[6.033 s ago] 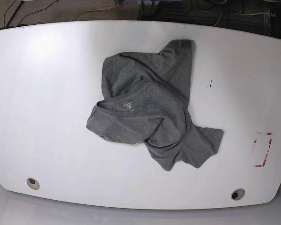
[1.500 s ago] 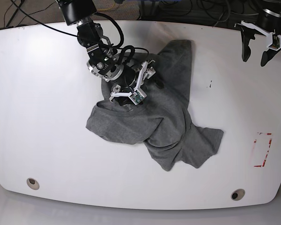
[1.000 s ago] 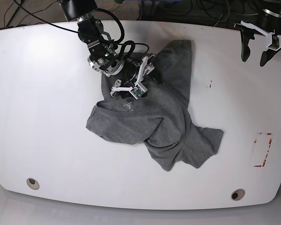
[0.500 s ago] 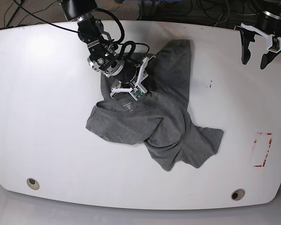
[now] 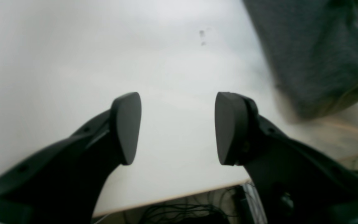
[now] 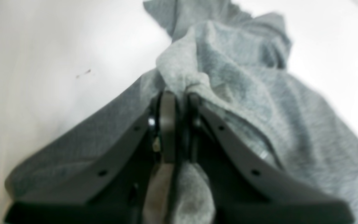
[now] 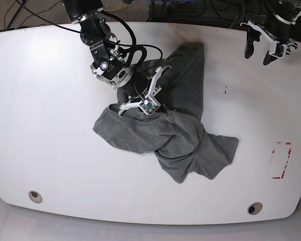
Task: Layout the t-shirt on the table in an organized manner, then fold the t-shirt properly
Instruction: 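Close the right gripper on the t-shirt fabric near the collar, then lower the left gripper onto the t-shirt and pinch its edge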
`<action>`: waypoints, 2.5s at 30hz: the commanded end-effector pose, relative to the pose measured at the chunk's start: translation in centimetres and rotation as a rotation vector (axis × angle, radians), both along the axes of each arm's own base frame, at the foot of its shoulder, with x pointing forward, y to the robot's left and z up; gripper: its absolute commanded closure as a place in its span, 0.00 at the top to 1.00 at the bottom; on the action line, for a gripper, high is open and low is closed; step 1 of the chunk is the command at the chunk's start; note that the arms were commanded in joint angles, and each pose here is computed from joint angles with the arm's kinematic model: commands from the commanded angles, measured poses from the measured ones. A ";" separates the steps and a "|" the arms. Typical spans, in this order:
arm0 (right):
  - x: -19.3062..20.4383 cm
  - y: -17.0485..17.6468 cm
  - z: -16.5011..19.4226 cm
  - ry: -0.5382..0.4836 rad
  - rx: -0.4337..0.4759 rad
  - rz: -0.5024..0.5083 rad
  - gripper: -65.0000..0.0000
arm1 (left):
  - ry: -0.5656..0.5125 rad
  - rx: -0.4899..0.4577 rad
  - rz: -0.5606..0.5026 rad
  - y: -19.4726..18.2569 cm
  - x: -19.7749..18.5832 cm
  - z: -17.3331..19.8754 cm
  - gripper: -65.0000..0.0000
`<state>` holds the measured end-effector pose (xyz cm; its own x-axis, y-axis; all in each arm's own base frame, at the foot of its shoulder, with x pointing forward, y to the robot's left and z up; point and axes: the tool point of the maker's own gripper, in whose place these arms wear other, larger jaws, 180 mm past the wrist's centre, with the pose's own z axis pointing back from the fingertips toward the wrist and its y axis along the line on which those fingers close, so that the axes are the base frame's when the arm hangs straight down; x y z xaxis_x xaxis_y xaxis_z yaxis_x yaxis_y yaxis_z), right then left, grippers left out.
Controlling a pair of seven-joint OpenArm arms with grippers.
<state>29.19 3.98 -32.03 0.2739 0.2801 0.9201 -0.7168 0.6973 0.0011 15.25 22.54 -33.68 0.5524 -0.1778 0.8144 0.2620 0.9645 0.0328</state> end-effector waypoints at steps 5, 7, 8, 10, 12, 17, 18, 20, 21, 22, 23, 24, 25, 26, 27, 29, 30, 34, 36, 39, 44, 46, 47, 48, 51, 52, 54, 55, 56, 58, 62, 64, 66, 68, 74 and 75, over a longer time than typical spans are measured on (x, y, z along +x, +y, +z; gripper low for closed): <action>0.6 0.6 2.4 -0.064 0.049 0.007 0.07 | -0.018 -0.032 -0.034 -1.4 0.2 0.4 0.54; 0.5 0.6 2.3 -0.063 0.049 0.007 0.07 | -0.016 -0.038 -0.041 -1.7 0.2 0.3 0.54; 0.5 0.6 2.3 -0.064 0.050 0.007 0.07 | -0.016 -0.042 -0.044 -1.9 0.2 0.3 0.54; 0.5 0.6 2.2 -0.061 0.049 0.007 0.07 | -0.015 -0.045 -0.048 -2.0 0.2 0.3 0.54; 0.5 0.5 2.2 -0.059 0.049 0.007 0.07 | -0.015 -0.045 -0.048 -2.0 0.2 0.3 0.54; 0.4 0.5 1.3 -0.038 0.040 0.006 0.08 | -0.014 -0.045 -0.047 -2.0 0.2 0.2 0.54; 0.4 0.5 1.1 -0.032 0.038 0.005 0.08 | -0.014 -0.044 -0.046 -2.0 0.2 0.2 0.54; 0.4 0.4 0.4 -0.016 0.032 0.003 0.08 | -0.015 -0.044 -0.046 -2.0 0.2 0.2 0.54; 0.4 0.3 0.0 -0.006 0.028 0.001 0.08 | -0.015 -0.044 -0.046 -2.0 0.2 0.2 0.54; 0.4 0.2 -0.5 0.005 0.024 0.000 0.08 | -0.017 -0.043 -0.045 -1.9 0.3 0.3 0.54; 0.4 0.2 -0.7 0.010 0.022 -0.001 0.08 | -0.019 -0.043 -0.045 -1.9 0.3 0.3 0.54; 0.4 0.1 -1.2 0.024 0.016 -0.003 0.08 | -0.025 -0.043 -0.045 -1.9 0.5 0.4 0.54; 0.4 0.1 -1.5 0.031 0.013 -0.004 0.08 | -0.028 -0.042 -0.044 -1.9 0.6 0.5 0.54; 0.4 0.0 -2.0 0.044 0.010 -0.006 0.08 | -0.031 -0.042 -0.044 -1.9 0.7 0.5 0.54; 0.3 0.0 -2.3 0.053 0.007 -0.007 0.09 | -0.032 -0.039 -0.043 -1.8 0.8 0.5 0.54; 0.5 0.2 -2.9 0.068 0.011 -0.011 0.16 | -0.032 -0.039 -0.043 -1.8 0.8 0.5 0.54; 0.8 0.4 -3.0 0.071 0.024 -0.018 0.23 | -0.029 -0.033 -0.044 -1.8 0.7 0.5 0.54; 0.7 0.6 -4.0 0.090 0.039 -0.026 0.41 | -0.012 0.003 -0.052 -1.5 0.6 0.1 0.54; 0.7 0.6 -3.9 0.084 0.049 -0.027 0.46 | -0.006 0.015 -0.057 -1.5 0.6 -0.1 0.54; 0.7 0.9 -3.8 0.079 0.057 -0.024 0.48 | -0.003 0.021 -0.058 -1.5 0.5 -0.2 0.54; 0.7 1.0 -3.8 0.081 0.060 -0.023 0.48 | -0.002 0.024 -0.059 -1.4 0.5 -0.2 0.54; 0.7 1.0 -3.7 0.079 0.061 -0.022 0.45 | -0.002 0.024 -0.059 -1.4 0.5 -0.2 0.54; 0.7 1.0 -3.7 0.079 0.061 -0.022 0.44 | -0.002 0.024 -0.059 -1.4 0.5 -0.2 0.54; 0.7 1.1 -3.5 0.076 0.065 -0.021 0.36 | -0.002 0.024 -0.059 -1.4 0.5 -0.2 0.54; 0.8 1.1 -3.4 0.073 0.064 -0.021 0.18 | -0.002 0.024 -0.059 -1.4 0.5 -0.2 0.54; 0.9 1.1 -3.4 0.073 0.064 -0.021 0.10 | -0.002 0.024 -0.059 -1.4 0.5 -0.2 0.54; 1.0 1.0 -3.5 0.073 0.062 -0.026 0.00 | -0.002 0.024 -0.059 -1.4 0.5 -0.2 0.54; 1.0 1.0 -3.4 0.072 0.063 -0.026 0.00 | -0.003 0.024 -0.059 -1.4 0.6 -0.2 0.54; 1.1 0.9 -3.3 0.069 0.062 -0.027 0.00 | -0.003 0.023 -0.060 -1.5 0.6 -0.2 0.54; 1.1 0.9 -2.9 0.059 0.066 -0.026 0.01 | -0.002 0.024 -0.061 -1.5 0.5 -0.2 0.54; 1.4 0.9 -0.8 0.005 0.082 -0.024 0.00 | -0.002 0.023 -0.062 -1.6 0.5 -0.2 0.54; 1.8 0.4 0.8 -0.028 0.080 -0.037 0.00 | 0.001 0.007 -0.079 -2.4 0.6 -0.4 0.54; 2.1 -0.2 2.3 -0.055 0.069 -0.049 0.00 | 0.004 -0.010 -0.099 -3.3 0.6 -0.6 0.54; 2.3 -0.4 3.9 -0.090 0.068 -0.053 0.00 | 0.007 -0.025 -0.116 -4.0 0.6 -0.7 0.54; 2.7 -0.5 5.7 -0.134 0.078 -0.052 0.00 | 0.017 -0.094 -0.171 -7.3 0.4 -1.3 0.54; 2.7 -0.5 5.8 -0.137 0.077 -0.051 0.00 | 0.018 -0.101 -0.174 -7.6 0.4 -1.3 0.54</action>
<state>31.55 3.21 -27.64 0.1974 0.2159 0.9563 -0.6719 0.7401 -0.0285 15.40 15.86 -35.87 0.5649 -0.2159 0.7964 0.4143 0.9089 -0.0474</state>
